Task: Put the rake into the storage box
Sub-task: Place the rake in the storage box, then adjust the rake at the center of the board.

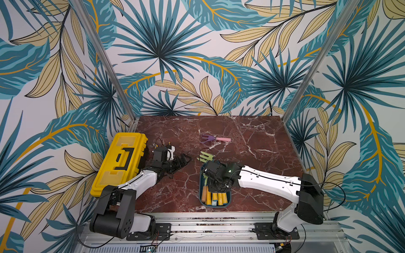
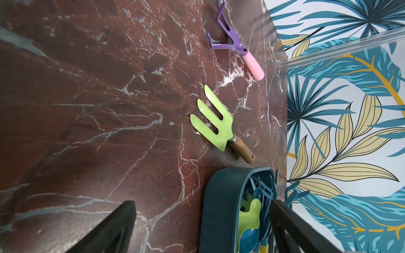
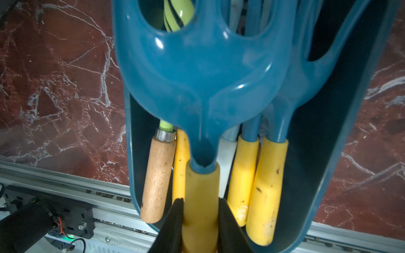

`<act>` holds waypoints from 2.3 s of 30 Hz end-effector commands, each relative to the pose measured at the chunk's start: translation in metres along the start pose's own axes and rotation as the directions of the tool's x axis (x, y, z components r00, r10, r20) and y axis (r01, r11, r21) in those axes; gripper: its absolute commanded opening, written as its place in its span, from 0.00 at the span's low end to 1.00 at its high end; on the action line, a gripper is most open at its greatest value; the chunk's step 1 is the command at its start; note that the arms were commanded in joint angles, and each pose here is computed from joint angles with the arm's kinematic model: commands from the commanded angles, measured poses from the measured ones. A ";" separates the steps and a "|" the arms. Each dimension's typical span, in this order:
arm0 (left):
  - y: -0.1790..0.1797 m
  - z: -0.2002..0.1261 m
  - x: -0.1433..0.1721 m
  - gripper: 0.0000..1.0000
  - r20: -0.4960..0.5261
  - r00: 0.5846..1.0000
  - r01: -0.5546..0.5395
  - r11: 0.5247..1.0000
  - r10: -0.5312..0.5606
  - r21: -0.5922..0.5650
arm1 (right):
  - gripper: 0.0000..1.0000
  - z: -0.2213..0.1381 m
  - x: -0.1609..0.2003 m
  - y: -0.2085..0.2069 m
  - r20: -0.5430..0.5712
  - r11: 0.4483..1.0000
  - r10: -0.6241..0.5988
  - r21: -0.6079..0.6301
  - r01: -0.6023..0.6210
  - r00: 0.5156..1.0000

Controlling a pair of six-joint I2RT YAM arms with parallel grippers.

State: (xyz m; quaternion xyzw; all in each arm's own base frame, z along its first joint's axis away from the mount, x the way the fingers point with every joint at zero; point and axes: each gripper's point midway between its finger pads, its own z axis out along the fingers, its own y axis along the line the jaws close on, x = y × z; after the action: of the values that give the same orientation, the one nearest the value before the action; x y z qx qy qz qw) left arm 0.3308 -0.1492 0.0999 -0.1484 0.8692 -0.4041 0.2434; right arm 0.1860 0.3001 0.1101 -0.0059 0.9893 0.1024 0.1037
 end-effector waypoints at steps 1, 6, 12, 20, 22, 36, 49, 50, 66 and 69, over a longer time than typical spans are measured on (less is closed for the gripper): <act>0.006 -0.003 0.002 1.00 0.011 1.000 -0.015 1.000 0.015 -0.001 | 0.00 0.012 0.007 0.005 -0.023 0.999 0.032 -0.001 -0.033 0.999; 0.006 -0.001 0.002 1.00 0.008 1.000 -0.010 1.000 0.010 0.003 | 0.13 0.023 0.016 0.009 -0.055 0.998 0.059 -0.026 -0.061 0.997; 0.000 0.003 0.000 1.00 -0.002 1.000 0.007 0.999 -0.007 0.038 | 0.43 0.018 0.009 0.017 -0.034 0.998 0.047 -0.048 -0.049 0.998; -0.006 0.007 0.003 1.00 -0.020 0.999 0.044 0.996 -0.042 0.079 | 0.66 -0.030 -0.025 0.009 0.110 0.992 0.040 -0.125 -0.026 0.993; -0.012 0.010 0.008 1.00 -0.033 0.999 0.046 0.995 -0.043 0.093 | 0.69 -0.047 -0.038 0.007 0.158 0.988 0.020 -0.153 0.005 0.987; -0.026 0.075 0.042 0.98 -0.164 0.967 0.231 0.946 -0.197 0.228 | 0.79 -0.046 -0.158 -0.052 0.210 0.988 0.008 -0.153 0.024 0.978; -0.031 0.143 0.026 0.97 -0.188 0.973 0.148 0.985 -0.130 0.084 | 0.79 0.022 -0.219 -0.107 0.117 0.993 0.079 -0.097 -0.068 0.990; -0.035 0.150 0.022 0.98 -0.195 0.973 0.145 0.986 -0.127 0.085 | 0.79 0.027 -0.223 -0.110 0.105 0.992 0.086 -0.102 -0.075 0.991; -0.107 0.192 0.009 0.97 -0.273 0.962 0.068 0.981 -0.015 0.183 | 0.77 0.071 -0.234 -0.128 -0.015 0.996 0.019 -0.083 -0.020 1.000; -0.100 0.175 0.001 0.98 -0.238 0.971 0.062 0.985 -0.022 0.163 | 0.76 0.073 -0.228 -0.120 -0.027 0.997 -0.013 -0.080 0.011 1.000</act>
State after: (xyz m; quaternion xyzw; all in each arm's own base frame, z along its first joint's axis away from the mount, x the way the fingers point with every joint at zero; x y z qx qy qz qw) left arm 0.4378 -0.3355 0.0689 -0.0996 0.8469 -0.5042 0.1363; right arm 0.4430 0.1858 0.0702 0.0092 0.9825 0.1434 0.1184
